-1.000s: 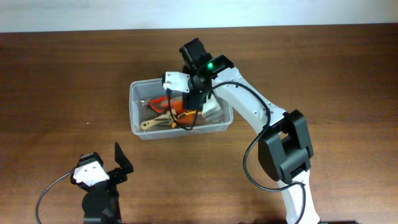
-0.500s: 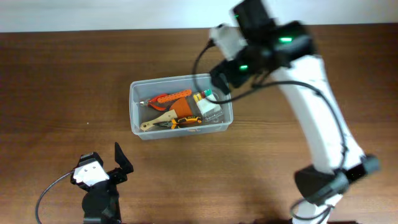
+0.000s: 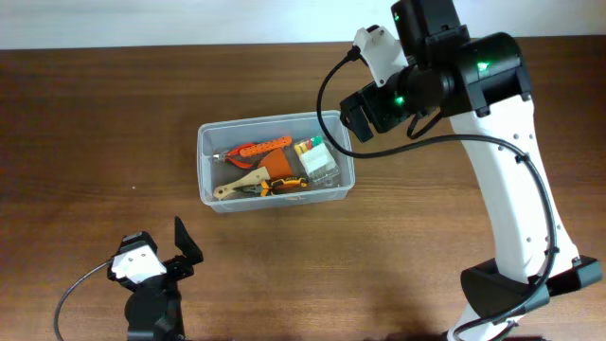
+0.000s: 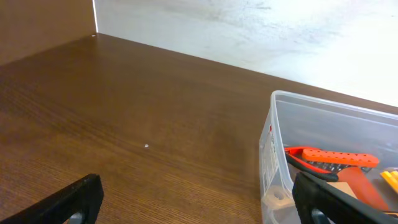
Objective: Pack container
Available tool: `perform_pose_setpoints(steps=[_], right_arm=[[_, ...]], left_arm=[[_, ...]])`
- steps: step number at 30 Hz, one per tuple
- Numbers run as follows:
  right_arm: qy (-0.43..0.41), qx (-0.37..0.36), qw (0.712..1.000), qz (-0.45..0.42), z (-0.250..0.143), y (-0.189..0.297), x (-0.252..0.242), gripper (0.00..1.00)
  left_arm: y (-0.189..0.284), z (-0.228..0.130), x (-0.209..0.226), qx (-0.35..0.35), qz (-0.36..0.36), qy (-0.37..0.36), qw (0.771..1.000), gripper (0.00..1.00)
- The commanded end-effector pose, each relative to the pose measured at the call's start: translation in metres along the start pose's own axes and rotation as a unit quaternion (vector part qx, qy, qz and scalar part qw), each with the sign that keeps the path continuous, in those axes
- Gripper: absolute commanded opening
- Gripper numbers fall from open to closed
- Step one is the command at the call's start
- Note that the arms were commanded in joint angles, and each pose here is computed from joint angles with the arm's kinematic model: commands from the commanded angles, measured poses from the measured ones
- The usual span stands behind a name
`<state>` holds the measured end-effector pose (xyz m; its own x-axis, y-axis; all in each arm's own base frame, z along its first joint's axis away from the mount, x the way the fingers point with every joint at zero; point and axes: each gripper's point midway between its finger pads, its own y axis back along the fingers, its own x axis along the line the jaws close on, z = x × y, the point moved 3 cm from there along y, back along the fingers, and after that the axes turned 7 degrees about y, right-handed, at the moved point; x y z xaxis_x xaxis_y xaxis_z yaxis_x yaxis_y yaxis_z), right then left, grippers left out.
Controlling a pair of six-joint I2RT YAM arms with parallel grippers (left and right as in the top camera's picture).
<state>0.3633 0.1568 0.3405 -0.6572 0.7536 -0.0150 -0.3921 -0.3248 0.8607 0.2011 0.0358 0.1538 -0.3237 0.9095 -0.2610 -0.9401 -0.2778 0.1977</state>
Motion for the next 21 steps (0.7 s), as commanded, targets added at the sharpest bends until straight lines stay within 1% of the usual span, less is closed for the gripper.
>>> perform_pose_setpoints(steps=[1, 4, 5, 6, 9, 12, 16, 18, 19, 21], right_arm=[[0.003, -0.002, 1.000, -0.022, -0.003, 0.009, -0.003, 0.98], [0.004, -0.051, 0.997, -0.066, -0.003, 0.048, -0.010, 0.98], [0.002, -0.084, 0.993, -0.084, -0.003, 0.068, -0.012, 0.98], [-0.004, -0.168, 0.978, -0.121, -0.006, 0.100, -0.020, 0.98], [-0.009, -0.211, 0.966, -0.148, -0.018, 0.108, -0.025, 0.98], [-0.017, -0.237, 0.957, -0.166, -0.049, 0.097, -0.025, 0.98], [-0.040, -0.210, 0.962, -0.170, -0.120, 0.053, -0.018, 0.98], [-0.054, -0.194, 0.964, -0.173, -0.166, 0.025, -0.009, 0.98], [-0.056, -0.192, 0.964, -0.174, -0.176, 0.019, -0.007, 0.98], [-0.060, -0.191, 0.963, -0.178, -0.208, -0.002, 0.002, 0.98]], left_arm=[[0.000, -0.001, 0.000, 0.000, 0.000, -0.005, 1.000, 0.99], [0.000, -0.001, 0.000, 0.000, 0.000, -0.005, 1.000, 0.99], [0.000, -0.001, 0.000, 0.000, 0.000, -0.005, 1.000, 0.99], [0.000, -0.001, 0.000, 0.000, 0.000, -0.005, 1.000, 0.99], [0.000, -0.001, 0.000, 0.000, 0.000, -0.005, 1.000, 0.99], [0.000, -0.001, 0.000, 0.000, 0.000, -0.005, 1.000, 0.99], [0.000, -0.001, 0.000, 0.000, 0.000, -0.005, 1.000, 0.99], [0.000, -0.001, 0.000, 0.000, 0.000, -0.005, 1.000, 0.99], [0.000, -0.001, 0.000, 0.000, 0.000, -0.005, 1.000, 0.99], [0.000, -0.001, 0.000, 0.000, 0.000, -0.005, 1.000, 0.99]])
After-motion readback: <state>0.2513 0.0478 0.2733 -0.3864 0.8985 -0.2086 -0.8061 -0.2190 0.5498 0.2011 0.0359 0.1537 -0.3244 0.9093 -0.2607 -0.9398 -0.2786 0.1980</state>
